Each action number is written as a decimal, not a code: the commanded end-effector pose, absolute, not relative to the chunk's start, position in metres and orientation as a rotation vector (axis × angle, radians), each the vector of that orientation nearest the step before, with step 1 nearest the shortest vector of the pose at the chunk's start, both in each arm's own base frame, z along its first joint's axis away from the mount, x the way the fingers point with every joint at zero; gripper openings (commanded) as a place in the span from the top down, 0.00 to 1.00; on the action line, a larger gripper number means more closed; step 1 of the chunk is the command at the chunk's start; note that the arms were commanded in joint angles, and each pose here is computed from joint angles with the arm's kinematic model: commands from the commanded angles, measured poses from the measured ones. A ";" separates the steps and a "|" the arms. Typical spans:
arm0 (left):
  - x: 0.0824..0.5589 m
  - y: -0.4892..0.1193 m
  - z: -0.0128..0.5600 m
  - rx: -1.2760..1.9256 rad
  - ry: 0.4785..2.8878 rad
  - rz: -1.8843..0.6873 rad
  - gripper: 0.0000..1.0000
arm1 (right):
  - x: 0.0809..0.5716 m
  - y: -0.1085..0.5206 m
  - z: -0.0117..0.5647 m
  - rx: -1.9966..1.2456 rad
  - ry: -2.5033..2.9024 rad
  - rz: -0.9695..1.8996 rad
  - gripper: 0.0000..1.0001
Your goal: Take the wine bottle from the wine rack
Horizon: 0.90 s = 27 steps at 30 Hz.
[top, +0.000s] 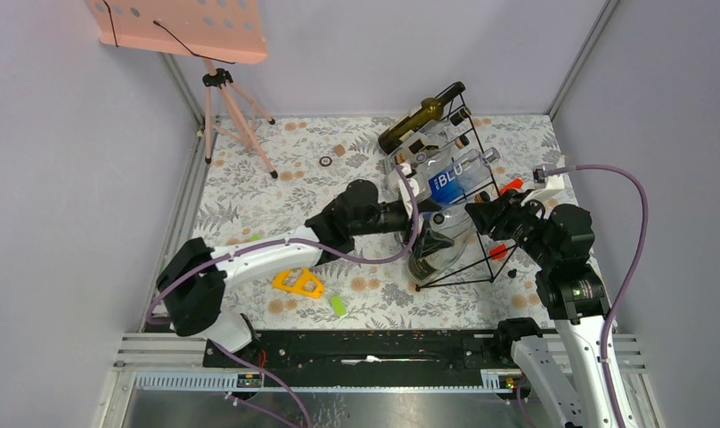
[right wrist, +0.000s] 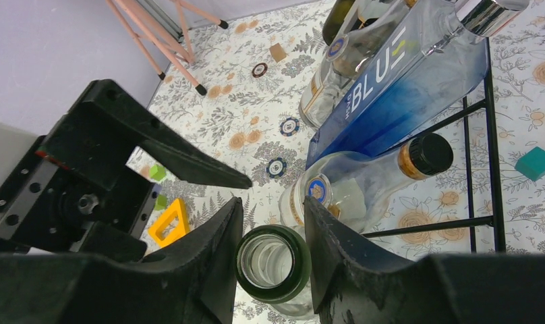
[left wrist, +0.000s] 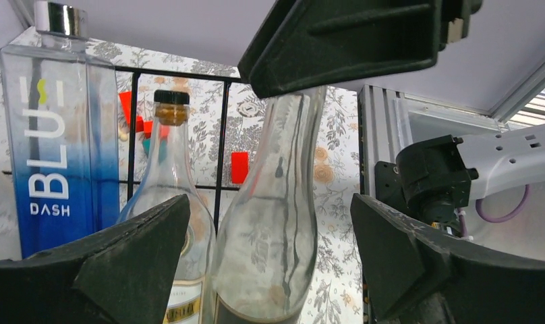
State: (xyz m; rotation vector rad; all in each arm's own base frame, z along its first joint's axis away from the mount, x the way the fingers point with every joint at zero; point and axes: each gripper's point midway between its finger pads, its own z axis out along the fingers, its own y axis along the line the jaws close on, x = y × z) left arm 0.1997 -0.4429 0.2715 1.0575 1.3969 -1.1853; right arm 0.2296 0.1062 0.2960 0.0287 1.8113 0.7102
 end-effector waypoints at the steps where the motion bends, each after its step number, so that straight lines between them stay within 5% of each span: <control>1: 0.199 -0.462 0.321 1.071 1.181 -1.227 0.01 | 0.221 0.119 0.368 -0.041 1.580 0.813 1.00; 17: 0.207 -0.516 0.283 1.196 1.235 -1.200 0.04 | 0.219 0.130 0.358 -0.022 1.652 0.912 1.00; 25: 0.215 -0.515 0.280 1.157 1.270 -1.157 0.39 | 0.219 0.131 0.356 -0.020 1.665 0.919 1.00; 27: 0.214 -0.514 0.281 1.152 1.273 -1.154 0.54 | 0.220 0.129 0.355 -0.013 1.668 0.905 1.00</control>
